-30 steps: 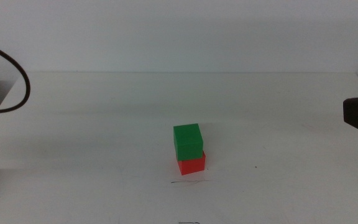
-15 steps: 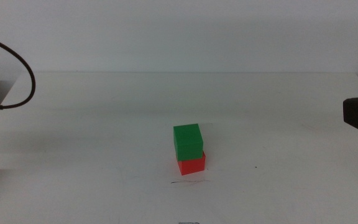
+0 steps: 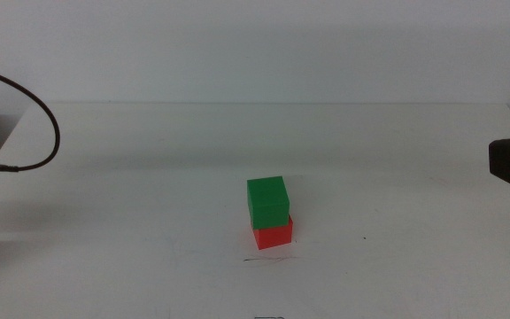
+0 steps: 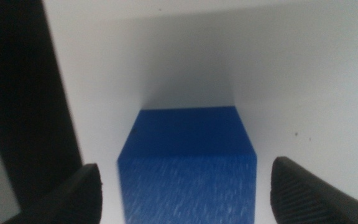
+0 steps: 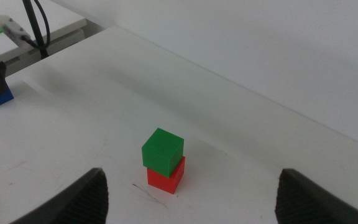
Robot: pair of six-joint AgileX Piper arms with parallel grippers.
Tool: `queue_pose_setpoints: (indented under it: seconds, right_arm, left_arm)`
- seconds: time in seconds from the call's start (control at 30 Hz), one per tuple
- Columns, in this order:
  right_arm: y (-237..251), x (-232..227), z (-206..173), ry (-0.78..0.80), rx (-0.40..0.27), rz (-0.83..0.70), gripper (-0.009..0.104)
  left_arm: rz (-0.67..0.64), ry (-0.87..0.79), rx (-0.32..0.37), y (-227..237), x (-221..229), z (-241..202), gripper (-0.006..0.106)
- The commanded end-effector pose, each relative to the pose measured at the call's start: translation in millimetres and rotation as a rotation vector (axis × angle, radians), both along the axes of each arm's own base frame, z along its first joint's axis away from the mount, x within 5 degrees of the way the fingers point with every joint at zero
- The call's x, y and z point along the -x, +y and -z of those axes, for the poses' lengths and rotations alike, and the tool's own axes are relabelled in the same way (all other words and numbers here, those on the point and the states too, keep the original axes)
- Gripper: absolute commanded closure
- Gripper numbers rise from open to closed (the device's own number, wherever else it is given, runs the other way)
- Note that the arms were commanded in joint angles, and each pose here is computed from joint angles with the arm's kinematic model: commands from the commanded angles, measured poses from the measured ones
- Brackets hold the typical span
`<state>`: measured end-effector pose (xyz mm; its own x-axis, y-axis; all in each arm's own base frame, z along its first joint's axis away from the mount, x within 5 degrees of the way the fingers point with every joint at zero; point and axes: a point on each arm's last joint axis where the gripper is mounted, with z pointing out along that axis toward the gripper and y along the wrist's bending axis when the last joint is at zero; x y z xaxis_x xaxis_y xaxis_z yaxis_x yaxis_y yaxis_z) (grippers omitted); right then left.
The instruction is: Stack red cubes first, then green, then blue cubes in a specific spot.
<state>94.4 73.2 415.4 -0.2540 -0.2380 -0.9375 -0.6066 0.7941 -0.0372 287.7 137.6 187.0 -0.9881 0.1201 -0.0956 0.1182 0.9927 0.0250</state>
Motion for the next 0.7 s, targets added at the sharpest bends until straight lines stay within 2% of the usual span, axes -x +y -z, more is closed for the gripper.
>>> queue_pose_setpoints:
  seconds: [0.0, 0.1, 0.2, 0.3, 0.47, 0.57, 0.6, 0.67]
  right_arm:
    - [-1.3, -0.7, -13.4, -0.090, -0.036, 0.004, 0.009]
    - [-1.3, -0.7, -13.4, -0.090, -0.036, 0.004, 0.009]
    - [-1.3, -0.7, -13.4, -0.090, -0.036, 0.004, 0.009]
    - [-1.3, -0.7, -13.4, -0.090, -0.036, 0.004, 0.009]
    - [-1.3, -0.7, -13.4, -0.090, -0.036, 0.004, 0.009]
    - [-1.3, -0.7, -13.4, -0.090, -0.036, 0.004, 0.009]
    - [-1.3, -0.7, -13.4, -0.090, -0.036, 0.004, 0.009]
    - [-1.3, -0.7, -13.4, -0.090, -0.036, 0.004, 0.009]
  left_arm:
    - [-0.014, -0.057, -0.003, 0.6, -5.2, -12.0, 0.008]
    - [-0.024, -0.046, 0.020, 0.1, -7.0, -5.7, 0.011]
    - [-0.026, -0.041, 0.026, 0.0, -7.6, -3.6, 0.021]
    - [-0.031, -0.032, 0.032, -0.5, -6.8, -4.5, 0.038]
    - [-0.139, 0.037, 0.081, -2.1, -8.6, -23.6, 0.079]
    - [-0.167, 0.095, 0.110, -9.6, -8.8, -43.4, 0.098]
    - [-0.171, 0.096, 0.109, -12.5, -9.4, -49.0, 0.102]
    - [-0.175, 0.078, 0.100, -24.9, -11.4, -64.7, 0.102]
